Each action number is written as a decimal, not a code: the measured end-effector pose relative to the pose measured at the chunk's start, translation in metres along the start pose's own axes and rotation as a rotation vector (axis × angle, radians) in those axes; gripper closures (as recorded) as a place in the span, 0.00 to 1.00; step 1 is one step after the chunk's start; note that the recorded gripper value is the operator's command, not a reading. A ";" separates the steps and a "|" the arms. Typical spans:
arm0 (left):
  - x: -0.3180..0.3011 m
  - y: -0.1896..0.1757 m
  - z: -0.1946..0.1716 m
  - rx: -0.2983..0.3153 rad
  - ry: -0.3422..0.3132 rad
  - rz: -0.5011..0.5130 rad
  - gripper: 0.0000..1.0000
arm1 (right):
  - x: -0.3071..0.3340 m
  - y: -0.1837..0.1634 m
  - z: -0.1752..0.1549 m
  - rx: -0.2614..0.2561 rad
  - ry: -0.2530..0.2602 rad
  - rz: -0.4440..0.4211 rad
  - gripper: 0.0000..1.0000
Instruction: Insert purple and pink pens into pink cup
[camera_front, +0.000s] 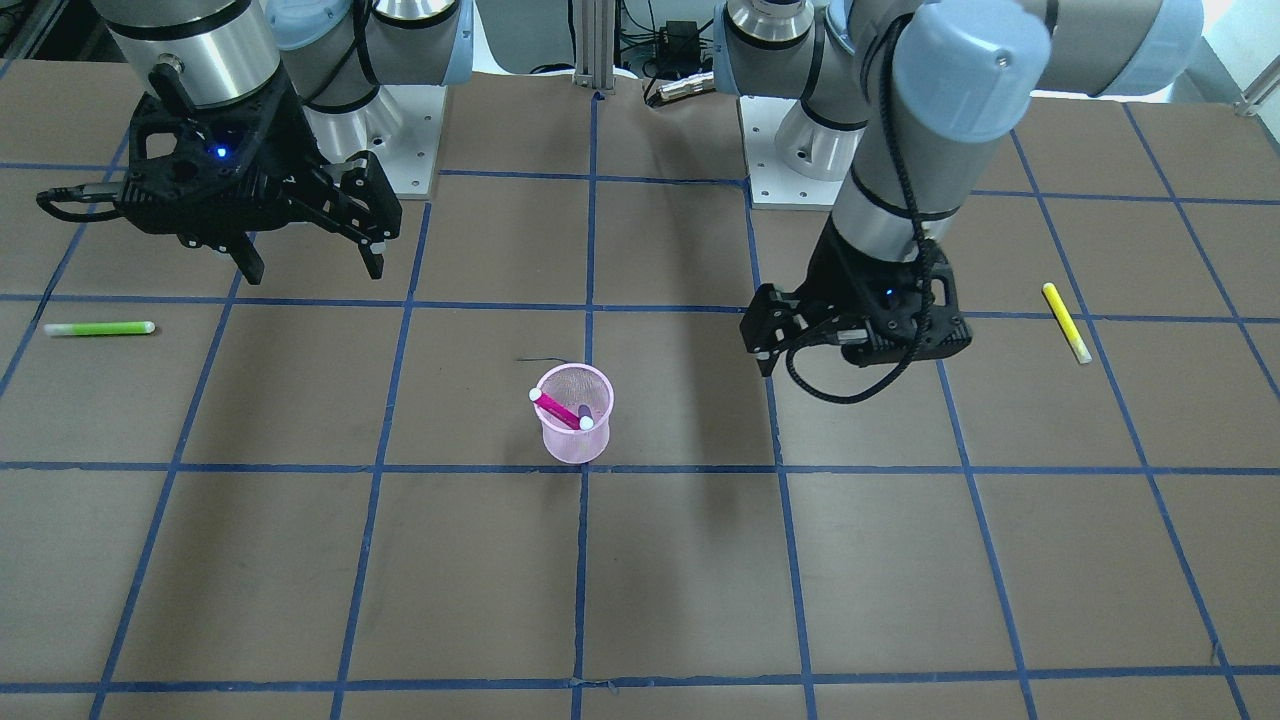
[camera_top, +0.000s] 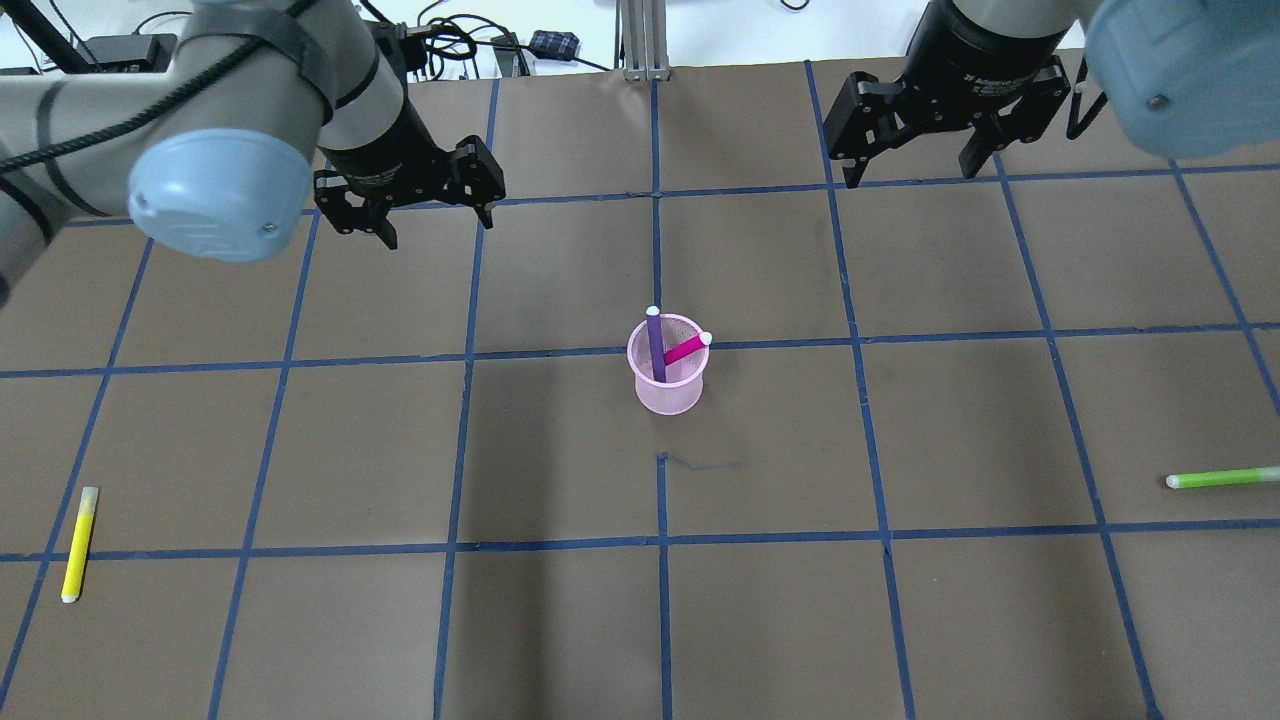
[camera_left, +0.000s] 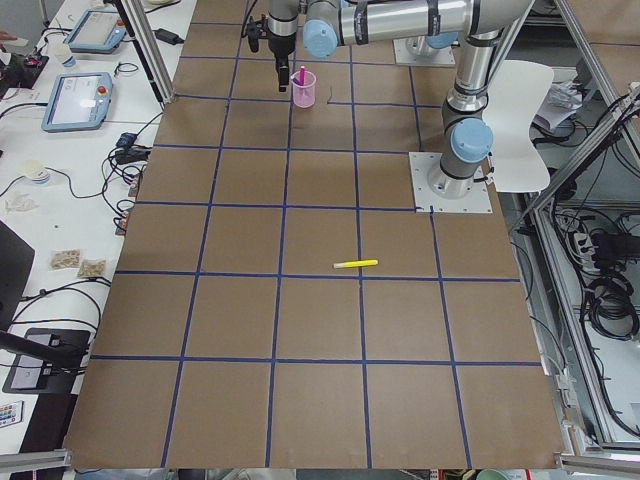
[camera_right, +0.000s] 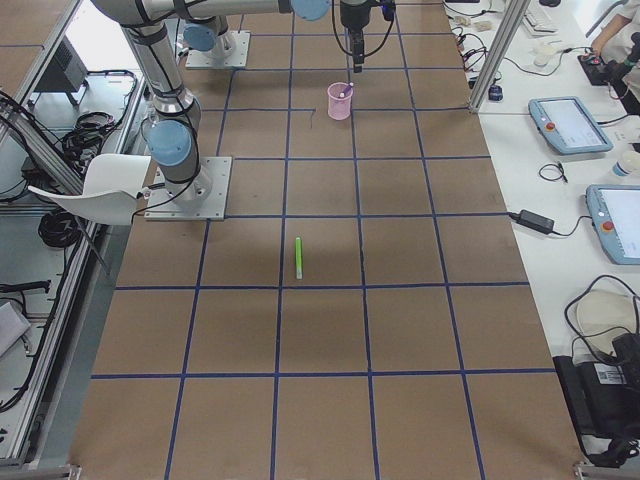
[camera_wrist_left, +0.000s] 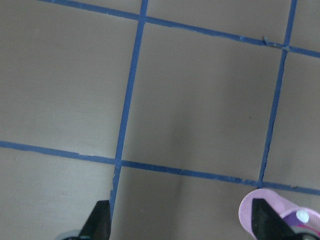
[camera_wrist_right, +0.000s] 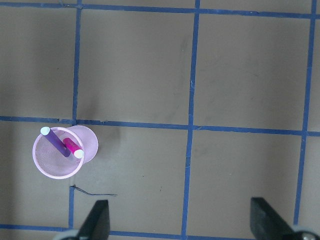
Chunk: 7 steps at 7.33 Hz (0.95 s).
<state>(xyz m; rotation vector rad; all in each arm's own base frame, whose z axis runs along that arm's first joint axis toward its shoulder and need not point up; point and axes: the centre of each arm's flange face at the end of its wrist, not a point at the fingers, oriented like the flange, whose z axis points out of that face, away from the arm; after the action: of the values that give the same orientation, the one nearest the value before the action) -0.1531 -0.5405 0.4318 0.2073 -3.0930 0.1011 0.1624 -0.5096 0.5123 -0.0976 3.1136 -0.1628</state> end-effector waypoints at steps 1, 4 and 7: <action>-0.023 0.003 -0.018 -0.010 -0.009 0.015 0.00 | 0.000 0.000 0.000 0.000 0.000 0.000 0.00; -0.059 0.022 -0.045 -0.037 -0.073 0.055 0.00 | 0.000 0.000 0.000 0.001 0.000 0.000 0.00; -0.061 0.043 -0.063 -0.048 -0.076 0.103 0.00 | 0.000 0.000 0.000 0.000 0.000 -0.001 0.00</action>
<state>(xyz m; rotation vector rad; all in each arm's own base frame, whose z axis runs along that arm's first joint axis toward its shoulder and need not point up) -0.0965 -0.4855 0.4894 0.0511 -3.1770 0.0227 0.1624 -0.5096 0.5123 -0.0991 3.1136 -0.1631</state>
